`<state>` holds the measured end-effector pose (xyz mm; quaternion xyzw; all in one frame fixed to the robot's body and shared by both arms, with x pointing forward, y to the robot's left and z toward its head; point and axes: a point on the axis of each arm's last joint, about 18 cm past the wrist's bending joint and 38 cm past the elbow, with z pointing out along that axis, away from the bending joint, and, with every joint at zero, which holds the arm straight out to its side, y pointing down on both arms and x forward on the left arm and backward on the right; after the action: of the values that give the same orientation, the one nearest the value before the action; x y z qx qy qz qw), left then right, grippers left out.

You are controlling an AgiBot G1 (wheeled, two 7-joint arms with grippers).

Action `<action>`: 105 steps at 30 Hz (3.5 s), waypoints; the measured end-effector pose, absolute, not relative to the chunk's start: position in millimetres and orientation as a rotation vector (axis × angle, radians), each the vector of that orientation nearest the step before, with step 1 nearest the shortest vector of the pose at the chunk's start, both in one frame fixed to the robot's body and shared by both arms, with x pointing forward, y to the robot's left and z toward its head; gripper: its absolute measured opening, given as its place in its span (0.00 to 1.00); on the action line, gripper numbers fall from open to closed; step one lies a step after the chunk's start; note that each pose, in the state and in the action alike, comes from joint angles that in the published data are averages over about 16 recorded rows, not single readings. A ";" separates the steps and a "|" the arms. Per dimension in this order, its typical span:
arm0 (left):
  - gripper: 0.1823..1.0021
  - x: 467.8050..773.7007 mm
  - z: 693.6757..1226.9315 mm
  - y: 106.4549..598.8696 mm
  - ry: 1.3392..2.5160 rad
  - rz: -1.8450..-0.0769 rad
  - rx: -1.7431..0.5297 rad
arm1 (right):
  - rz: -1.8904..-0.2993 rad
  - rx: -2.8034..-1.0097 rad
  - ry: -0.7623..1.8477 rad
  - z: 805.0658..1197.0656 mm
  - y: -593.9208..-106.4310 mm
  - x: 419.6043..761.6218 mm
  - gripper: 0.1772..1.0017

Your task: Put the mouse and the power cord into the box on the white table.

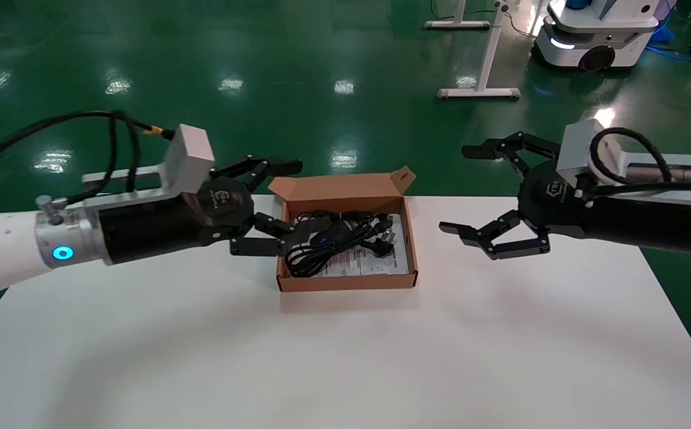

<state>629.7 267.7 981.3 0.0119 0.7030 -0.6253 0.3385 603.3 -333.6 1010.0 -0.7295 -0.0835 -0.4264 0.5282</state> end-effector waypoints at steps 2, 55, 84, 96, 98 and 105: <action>0.90 619.6 982.9 271.9 1.826 -1.651 0.044 | -0.990 -1.724 -0.198 1008.9 -331.5 595.7 1.00; 1.00 474.1 992.1 299.8 1.925 -1.799 0.283 | -0.550 -1.595 -0.233 992.0 -302.0 474.3 1.00; 1.00 475.3 992.1 300.0 1.925 -1.799 0.278 | -0.555 -1.596 -0.230 992.1 -302.3 476.1 1.00; 1.00 475.4 992.1 300.1 1.925 -1.799 0.277 | -0.556 -1.596 -0.229 992.2 -302.4 476.3 1.00; 1.00 475.4 992.1 300.1 1.925 -1.799 0.277 | -0.556 -1.596 -0.229 992.2 -302.4 476.3 1.00; 1.00 475.4 992.1 300.1 1.925 -1.799 0.277 | -0.556 -1.596 -0.229 992.2 -302.4 476.3 1.00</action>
<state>475.4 300.1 992.1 0.1014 0.7046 -0.6586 0.2439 476.3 -302.4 992.2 -0.7046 -0.1013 -0.2454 0.6580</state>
